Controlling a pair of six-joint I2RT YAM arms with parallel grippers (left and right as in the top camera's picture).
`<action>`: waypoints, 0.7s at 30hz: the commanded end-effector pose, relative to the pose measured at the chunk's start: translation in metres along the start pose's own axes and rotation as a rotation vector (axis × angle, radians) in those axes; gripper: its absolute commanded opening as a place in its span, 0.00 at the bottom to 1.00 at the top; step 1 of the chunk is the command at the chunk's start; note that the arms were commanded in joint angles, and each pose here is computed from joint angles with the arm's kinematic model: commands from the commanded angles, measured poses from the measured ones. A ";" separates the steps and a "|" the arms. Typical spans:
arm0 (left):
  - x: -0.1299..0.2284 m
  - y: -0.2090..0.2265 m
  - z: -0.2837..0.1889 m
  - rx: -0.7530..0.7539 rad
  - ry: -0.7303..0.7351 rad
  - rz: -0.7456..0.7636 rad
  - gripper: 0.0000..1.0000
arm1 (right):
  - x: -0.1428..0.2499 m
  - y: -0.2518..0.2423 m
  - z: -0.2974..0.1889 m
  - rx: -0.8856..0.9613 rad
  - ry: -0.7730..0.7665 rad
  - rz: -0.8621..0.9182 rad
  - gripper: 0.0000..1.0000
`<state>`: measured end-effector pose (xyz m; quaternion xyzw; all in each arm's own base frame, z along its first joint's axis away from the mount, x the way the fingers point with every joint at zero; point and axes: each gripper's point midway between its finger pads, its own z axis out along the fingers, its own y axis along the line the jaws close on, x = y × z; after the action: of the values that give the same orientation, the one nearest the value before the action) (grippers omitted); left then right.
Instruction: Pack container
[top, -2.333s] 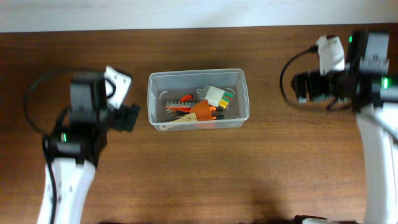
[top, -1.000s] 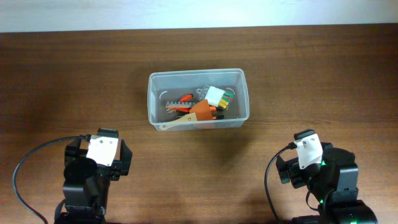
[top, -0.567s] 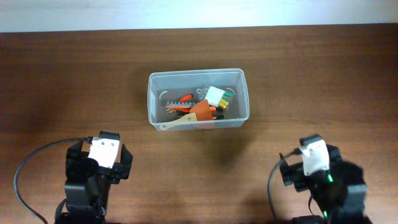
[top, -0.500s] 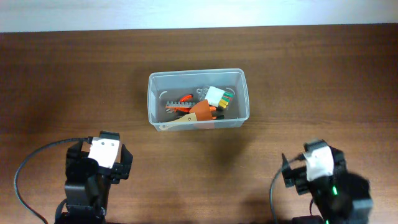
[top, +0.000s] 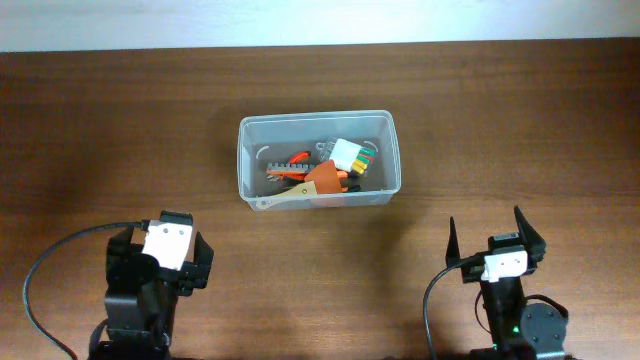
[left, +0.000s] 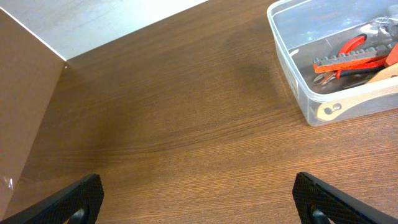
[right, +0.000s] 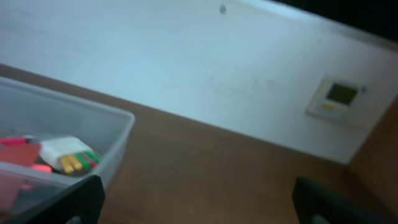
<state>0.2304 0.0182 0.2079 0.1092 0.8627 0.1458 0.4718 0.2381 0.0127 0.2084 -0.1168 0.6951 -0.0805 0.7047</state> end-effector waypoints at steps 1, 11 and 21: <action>0.002 0.001 0.000 -0.011 0.004 -0.014 0.99 | 0.024 -0.006 0.002 0.064 0.046 0.053 0.99; 0.002 0.001 0.000 -0.011 0.004 -0.014 0.99 | 0.056 0.000 0.004 0.057 0.138 0.078 0.99; 0.002 0.001 0.000 -0.011 0.004 -0.014 0.99 | 0.055 0.001 0.004 0.055 0.133 0.090 0.98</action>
<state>0.2301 0.0183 0.2075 0.1094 0.8631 0.1458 0.4710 0.2431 0.0023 0.1573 -0.0751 0.7425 -0.0733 0.6616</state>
